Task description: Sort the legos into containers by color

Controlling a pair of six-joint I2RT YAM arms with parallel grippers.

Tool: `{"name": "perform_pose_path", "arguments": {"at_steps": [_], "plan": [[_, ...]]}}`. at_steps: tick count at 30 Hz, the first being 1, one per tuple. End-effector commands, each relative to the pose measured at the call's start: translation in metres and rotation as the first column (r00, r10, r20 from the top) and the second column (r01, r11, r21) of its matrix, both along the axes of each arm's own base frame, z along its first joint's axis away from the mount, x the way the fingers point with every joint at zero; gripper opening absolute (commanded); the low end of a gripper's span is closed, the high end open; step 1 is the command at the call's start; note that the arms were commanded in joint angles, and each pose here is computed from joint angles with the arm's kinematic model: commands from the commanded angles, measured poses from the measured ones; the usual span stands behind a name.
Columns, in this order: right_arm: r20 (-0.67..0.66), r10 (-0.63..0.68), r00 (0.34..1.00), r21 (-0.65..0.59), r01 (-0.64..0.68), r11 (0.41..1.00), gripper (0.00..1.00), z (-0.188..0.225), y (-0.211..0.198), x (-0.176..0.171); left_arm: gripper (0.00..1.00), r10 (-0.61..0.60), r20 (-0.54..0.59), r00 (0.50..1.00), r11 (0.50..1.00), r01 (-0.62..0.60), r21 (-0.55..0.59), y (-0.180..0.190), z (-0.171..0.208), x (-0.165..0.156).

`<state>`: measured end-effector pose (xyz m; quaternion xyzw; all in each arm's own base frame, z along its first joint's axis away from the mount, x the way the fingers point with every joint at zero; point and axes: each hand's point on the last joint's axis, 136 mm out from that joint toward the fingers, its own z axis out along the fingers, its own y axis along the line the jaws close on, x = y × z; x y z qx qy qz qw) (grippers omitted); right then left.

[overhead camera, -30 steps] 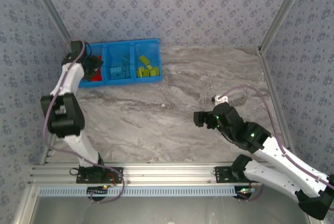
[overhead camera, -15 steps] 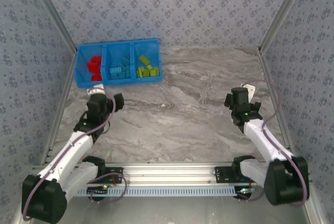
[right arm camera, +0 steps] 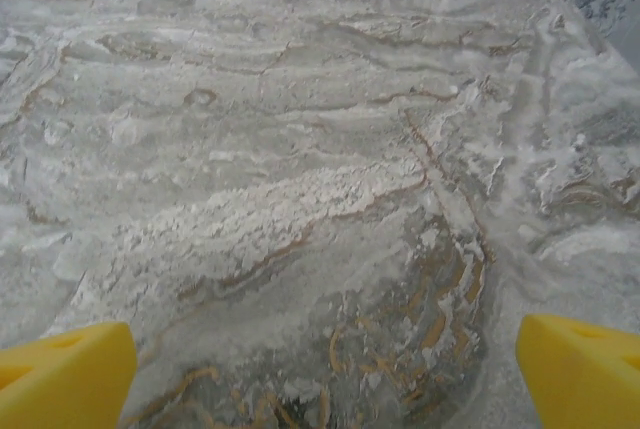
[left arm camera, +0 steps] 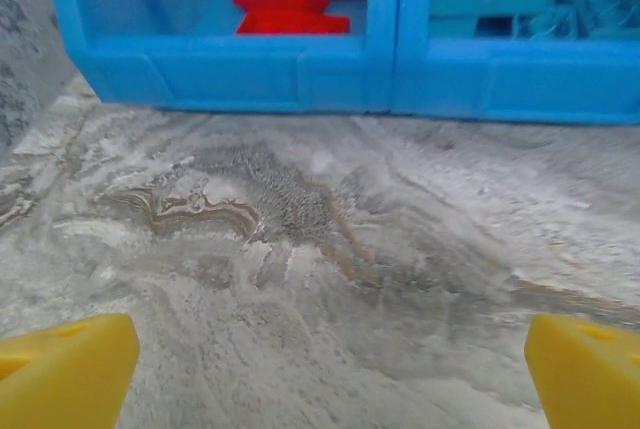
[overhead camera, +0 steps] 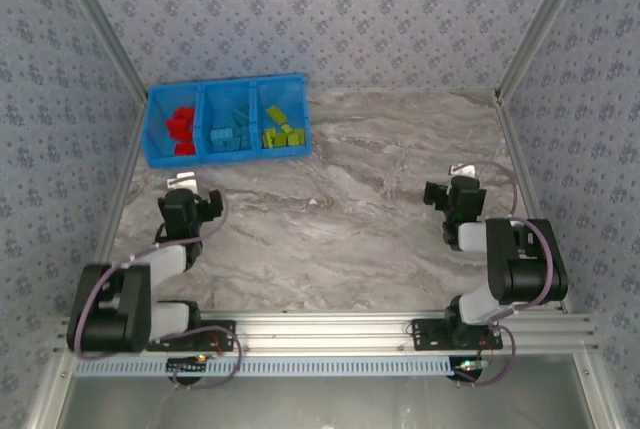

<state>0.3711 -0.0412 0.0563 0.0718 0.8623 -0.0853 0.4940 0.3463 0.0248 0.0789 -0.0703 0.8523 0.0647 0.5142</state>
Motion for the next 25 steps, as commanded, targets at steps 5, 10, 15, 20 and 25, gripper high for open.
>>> {"name": "perform_pose_path", "arguments": {"at_steps": [5,10,15,20,25], "plan": [[0.142,0.030,0.989,-0.028,-0.026,0.999,1.00,0.030,0.007,0.015,0.99,-0.066,0.096,0.993,0.997,0.069,-0.028,-0.003,0.010,0.046],[0.116,0.135,0.984,0.009,-0.137,0.991,1.00,0.027,0.020,0.019,0.99,-0.053,0.097,0.994,0.998,0.055,-0.011,-0.002,0.010,0.048],[0.117,0.138,0.984,0.011,-0.140,0.990,1.00,0.027,0.020,0.019,0.99,-0.055,0.101,0.993,0.998,0.057,-0.010,-0.002,0.011,0.049],[0.112,0.140,0.984,0.015,-0.142,0.990,1.00,0.027,0.020,0.020,0.99,-0.057,0.102,0.993,0.998,0.058,-0.010,-0.003,0.011,0.049],[0.118,0.141,0.983,0.013,-0.144,0.990,1.00,0.028,0.021,0.020,0.99,-0.056,0.104,0.993,0.998,0.058,-0.010,-0.002,0.011,0.049]]}}
